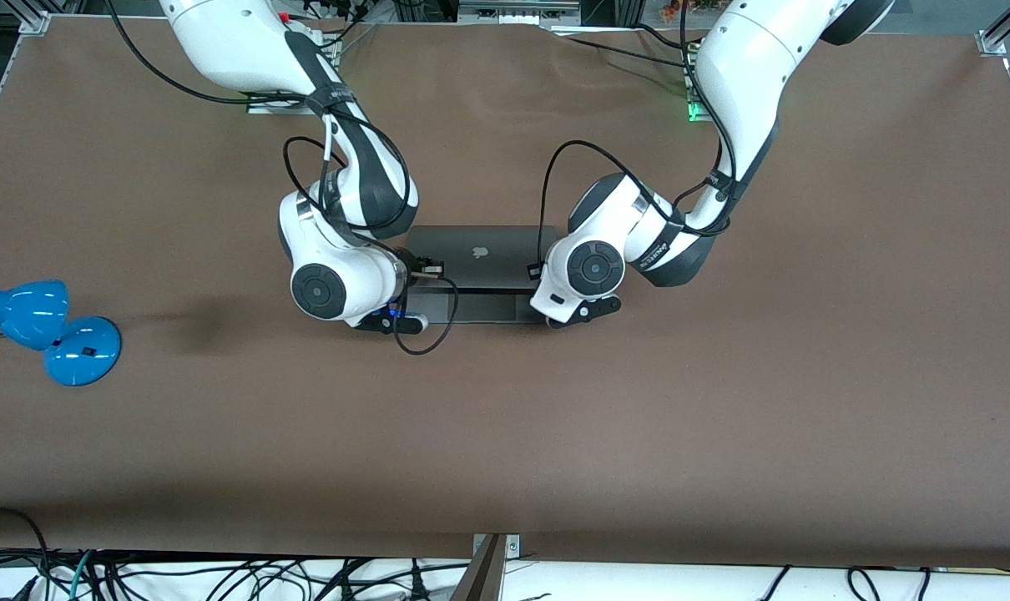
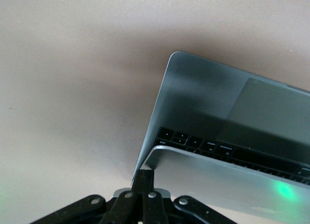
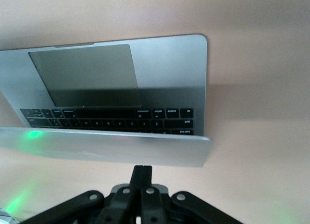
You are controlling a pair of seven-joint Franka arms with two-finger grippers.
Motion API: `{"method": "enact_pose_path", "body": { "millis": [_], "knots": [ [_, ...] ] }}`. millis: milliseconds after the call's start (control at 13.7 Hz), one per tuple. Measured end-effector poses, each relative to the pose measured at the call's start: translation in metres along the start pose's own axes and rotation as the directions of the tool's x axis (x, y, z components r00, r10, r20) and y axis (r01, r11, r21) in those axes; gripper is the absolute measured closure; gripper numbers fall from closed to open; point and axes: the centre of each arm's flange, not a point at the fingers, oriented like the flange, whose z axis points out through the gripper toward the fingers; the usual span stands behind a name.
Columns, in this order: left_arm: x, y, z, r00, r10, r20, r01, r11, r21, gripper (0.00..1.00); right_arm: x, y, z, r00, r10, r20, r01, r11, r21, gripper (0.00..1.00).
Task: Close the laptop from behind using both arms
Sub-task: 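Press the lid flat onto the keyboard with both grippers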
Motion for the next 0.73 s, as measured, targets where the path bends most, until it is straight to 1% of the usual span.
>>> {"method": "enact_pose_path", "body": {
  "millis": [291, 510, 728],
  "knots": [
    [0.006, 0.004, 0.006, 1.0, -0.011, -0.013, 0.011, 1.0, -0.024, 0.99, 0.015, 0.007, 0.018, 1.0, -0.027, -0.009, 0.027, 1.0, -0.005, 0.99],
    [0.01, 0.005, 0.012, 1.0, -0.014, -0.013, 0.014, 0.999, -0.029, 0.99, 0.02, 0.01, 0.019, 0.999, -0.032, -0.023, 0.032, 0.999, -0.005, 0.99],
    [0.013, 0.007, 0.016, 1.0, -0.017, -0.017, 0.016, 0.999, -0.038, 0.99, 0.028, 0.02, 0.019, 0.997, -0.063, -0.035, 0.062, 0.998, -0.009, 0.99]
  ]
}}
